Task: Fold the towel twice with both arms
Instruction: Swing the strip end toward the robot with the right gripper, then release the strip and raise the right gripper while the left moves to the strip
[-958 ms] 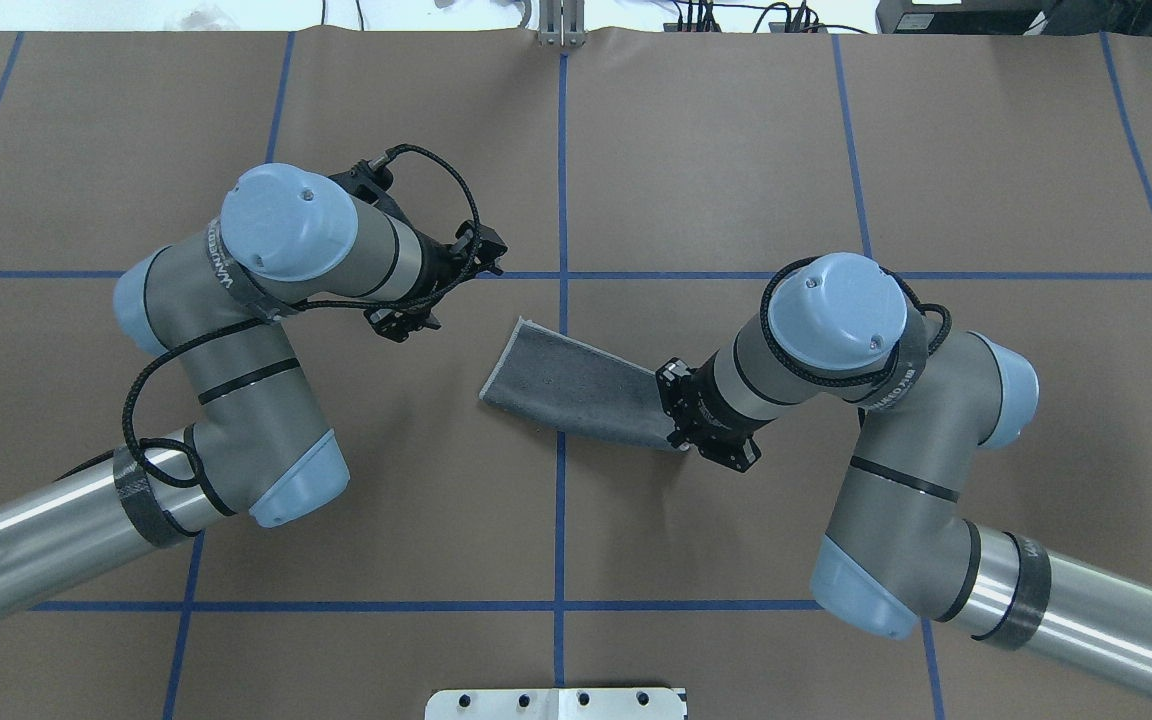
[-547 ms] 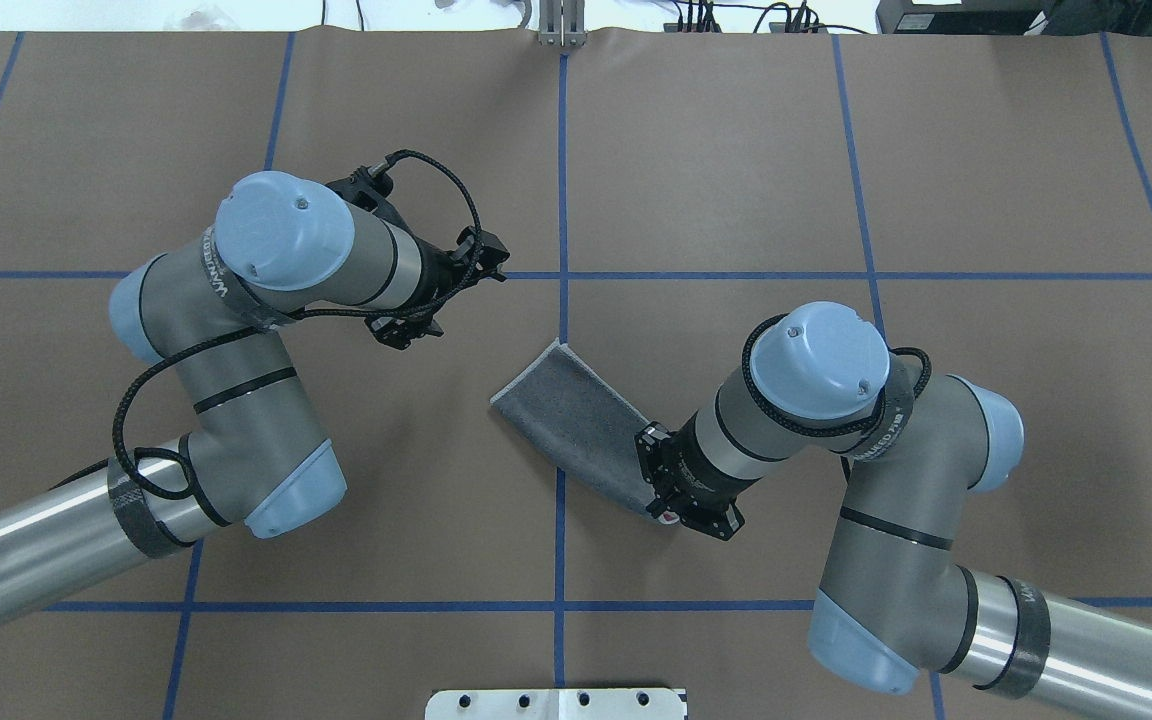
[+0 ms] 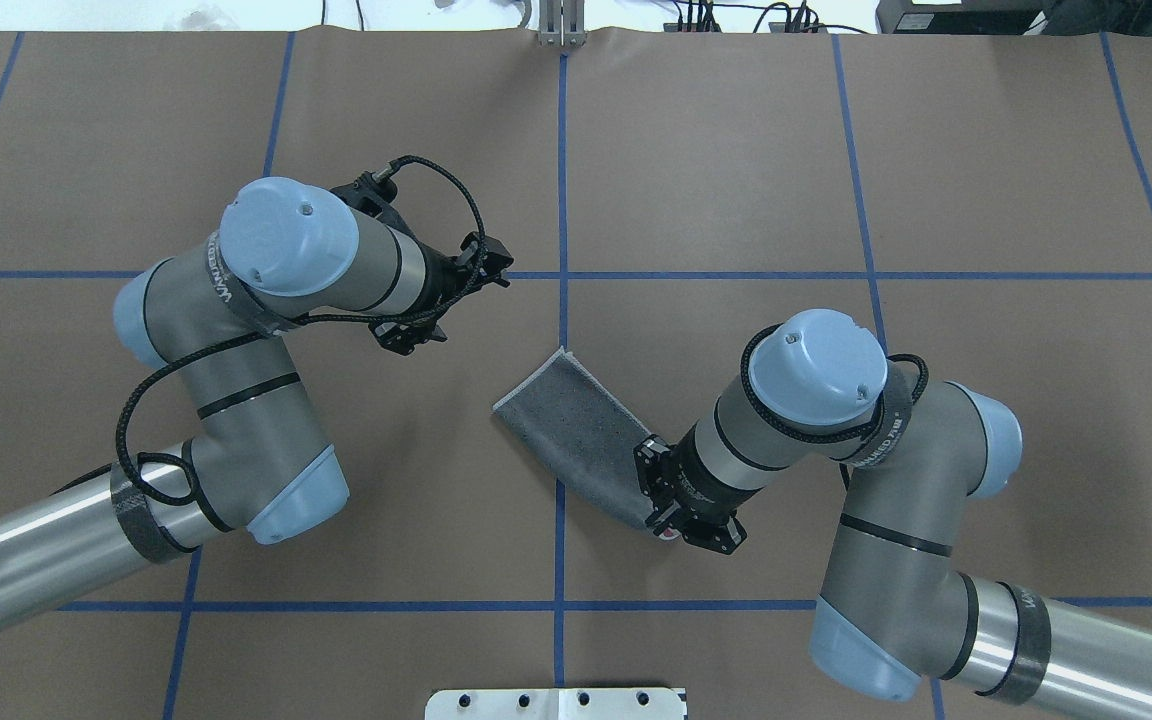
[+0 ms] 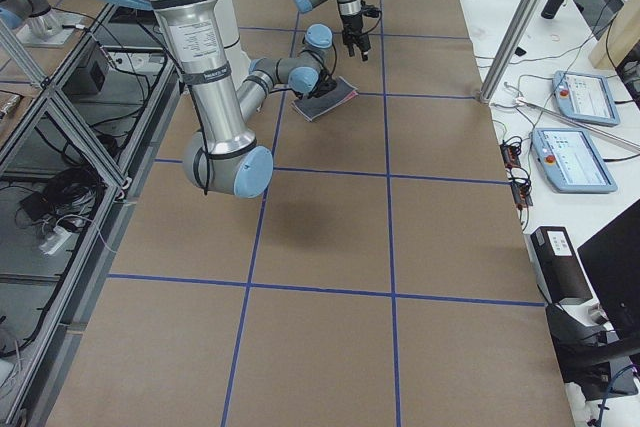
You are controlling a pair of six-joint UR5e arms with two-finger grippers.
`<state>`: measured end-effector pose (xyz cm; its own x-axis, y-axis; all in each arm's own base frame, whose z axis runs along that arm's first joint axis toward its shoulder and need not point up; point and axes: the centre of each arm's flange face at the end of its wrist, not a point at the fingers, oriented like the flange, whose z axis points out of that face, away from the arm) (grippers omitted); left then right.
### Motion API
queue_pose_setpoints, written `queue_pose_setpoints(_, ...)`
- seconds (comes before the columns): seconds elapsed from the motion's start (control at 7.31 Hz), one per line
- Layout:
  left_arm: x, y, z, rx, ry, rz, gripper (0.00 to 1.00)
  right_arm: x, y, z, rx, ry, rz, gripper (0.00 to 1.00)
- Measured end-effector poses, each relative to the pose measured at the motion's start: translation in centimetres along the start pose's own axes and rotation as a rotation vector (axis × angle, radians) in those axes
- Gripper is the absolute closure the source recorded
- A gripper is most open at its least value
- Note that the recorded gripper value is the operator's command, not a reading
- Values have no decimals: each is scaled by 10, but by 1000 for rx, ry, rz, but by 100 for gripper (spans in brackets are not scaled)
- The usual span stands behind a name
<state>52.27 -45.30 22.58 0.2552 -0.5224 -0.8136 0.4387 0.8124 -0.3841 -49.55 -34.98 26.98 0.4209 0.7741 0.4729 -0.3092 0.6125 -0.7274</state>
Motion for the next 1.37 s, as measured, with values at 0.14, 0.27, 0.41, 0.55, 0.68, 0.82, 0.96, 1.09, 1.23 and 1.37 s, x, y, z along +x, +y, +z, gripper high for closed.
queue_pose_setpoints(0.14,-9,14,4,10,2,6,1,-10,-18,-18,9,-24,-4,0)
queue_pose_setpoints(0.27,-20,29,11,40,5,18,5,-18,-33,-31,24,-43,-32,0)
queue_pose_setpoints(0.41,-29,43,17,71,9,32,8,-23,-46,-38,42,-52,-66,0)
queue_pose_setpoints(0.55,-36,52,22,84,9,42,17,-27,-55,-42,55,-59,-83,0)
queue_pose_setpoints(0.68,-43,62,27,97,7,53,29,-29,-63,-43,67,-62,-88,0)
queue_pose_setpoints(0.82,-49,72,32,110,7,65,37,-31,-71,-40,78,-58,-92,0)
queue_pose_setpoints(0.96,-53,79,35,116,6,73,40,-32,-76,-36,85,-51,-100,0)
queue_pose_setpoints(1.09,-54,82,37,118,4,79,42,-33,-79,-34,88,-48,-106,0)
queue_pose_setpoints(1.23,-53,83,39,119,3,84,43,-33,-80,-33,88,-46,-108,0)
queue_pose_setpoints(1.37,-53,84,40,119,1,87,44,-33,-81,-32,89,-44,-107,0)
